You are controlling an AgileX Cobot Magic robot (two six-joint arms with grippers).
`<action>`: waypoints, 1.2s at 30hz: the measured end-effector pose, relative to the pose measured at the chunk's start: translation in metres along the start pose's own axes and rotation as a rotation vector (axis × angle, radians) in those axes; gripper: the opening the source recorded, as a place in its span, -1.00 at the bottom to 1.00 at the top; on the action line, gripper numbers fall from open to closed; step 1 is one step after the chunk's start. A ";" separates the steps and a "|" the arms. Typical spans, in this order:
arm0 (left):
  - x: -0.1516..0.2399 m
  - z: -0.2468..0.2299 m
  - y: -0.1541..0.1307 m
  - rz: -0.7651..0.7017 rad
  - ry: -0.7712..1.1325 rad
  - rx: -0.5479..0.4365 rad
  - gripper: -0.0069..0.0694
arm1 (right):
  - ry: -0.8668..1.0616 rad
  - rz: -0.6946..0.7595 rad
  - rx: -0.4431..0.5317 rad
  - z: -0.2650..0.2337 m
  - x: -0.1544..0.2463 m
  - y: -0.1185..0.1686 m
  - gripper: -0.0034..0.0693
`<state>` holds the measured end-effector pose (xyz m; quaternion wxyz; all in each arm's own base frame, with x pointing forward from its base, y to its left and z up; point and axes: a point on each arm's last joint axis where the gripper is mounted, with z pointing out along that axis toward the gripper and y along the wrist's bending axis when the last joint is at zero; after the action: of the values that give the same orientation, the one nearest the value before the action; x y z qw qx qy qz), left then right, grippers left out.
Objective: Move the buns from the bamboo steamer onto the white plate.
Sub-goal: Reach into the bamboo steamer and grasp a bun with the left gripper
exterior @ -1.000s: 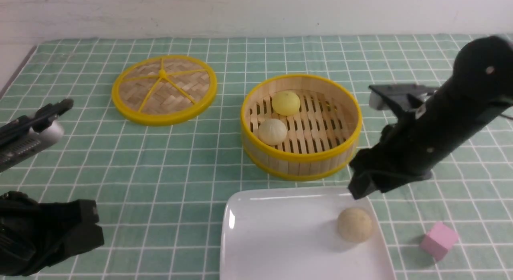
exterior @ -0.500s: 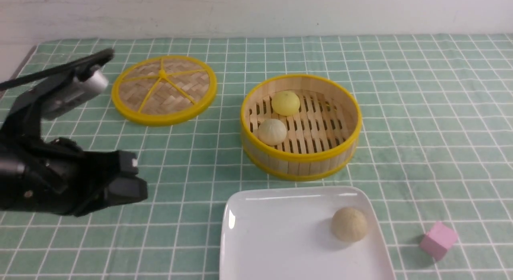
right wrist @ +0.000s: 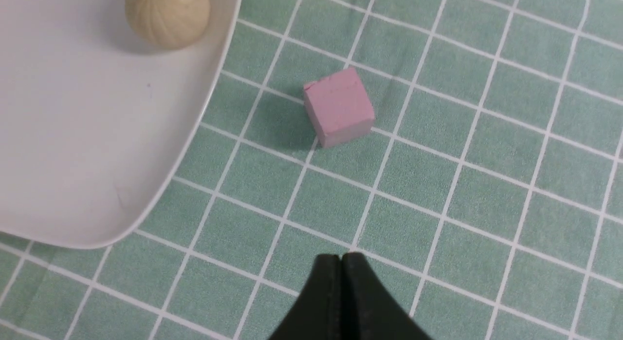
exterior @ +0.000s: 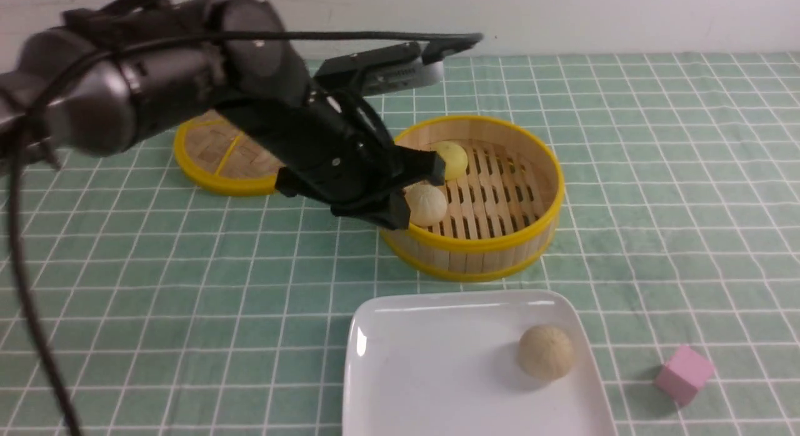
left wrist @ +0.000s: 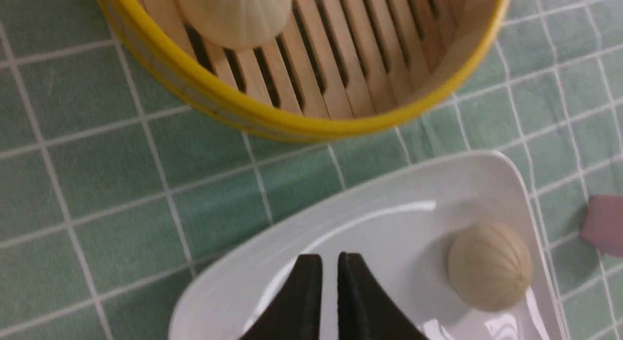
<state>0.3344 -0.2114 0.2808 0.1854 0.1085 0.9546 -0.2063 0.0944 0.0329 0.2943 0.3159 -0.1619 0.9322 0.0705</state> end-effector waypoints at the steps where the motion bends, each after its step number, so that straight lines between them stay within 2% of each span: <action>1: -0.004 0.003 0.000 0.000 -0.001 -0.008 -0.53 | -0.001 0.000 0.000 0.000 0.000 0.000 -0.92; 4: -0.031 0.029 0.002 -0.055 0.018 -0.080 -0.24 | -0.007 0.001 0.000 0.000 -0.001 0.000 -0.92; 5: -0.033 0.031 0.002 -0.052 0.016 -0.086 -0.23 | -0.007 0.001 0.000 0.000 -0.001 0.000 -0.92; 9: -0.054 0.051 0.002 -0.042 0.003 -0.108 0.05 | -0.009 0.001 0.000 0.000 -0.001 0.000 -0.91; 13: -0.062 0.061 0.002 -0.038 -0.013 -0.106 0.12 | -0.009 0.000 0.001 0.000 -0.001 0.000 -0.90; 19: -0.062 0.092 0.010 -0.045 -0.006 -0.116 0.12 | -0.016 0.000 0.002 0.000 -0.001 0.000 -0.88; 22: -0.061 0.106 0.014 -0.049 -0.010 -0.117 0.07 | -0.016 0.000 0.002 0.000 -0.001 0.000 -0.87; 28: -0.063 0.110 0.015 -0.041 -0.025 -0.113 -0.62 | -0.017 0.000 0.002 0.000 -0.002 0.000 -0.87; 30: -0.063 0.104 0.013 -0.019 -0.024 -0.113 -0.73 | -0.017 0.000 0.002 0.000 -0.002 0.000 -0.87; 36: -0.067 0.046 -0.003 0.045 -0.052 -0.103 -0.74 | -0.020 0.000 0.002 0.000 -0.002 0.000 -0.85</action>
<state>0.4086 -0.2424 0.2700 0.2201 0.1148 0.9562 -0.1552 0.0958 0.0332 0.2954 0.3252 -0.1608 0.9292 0.0713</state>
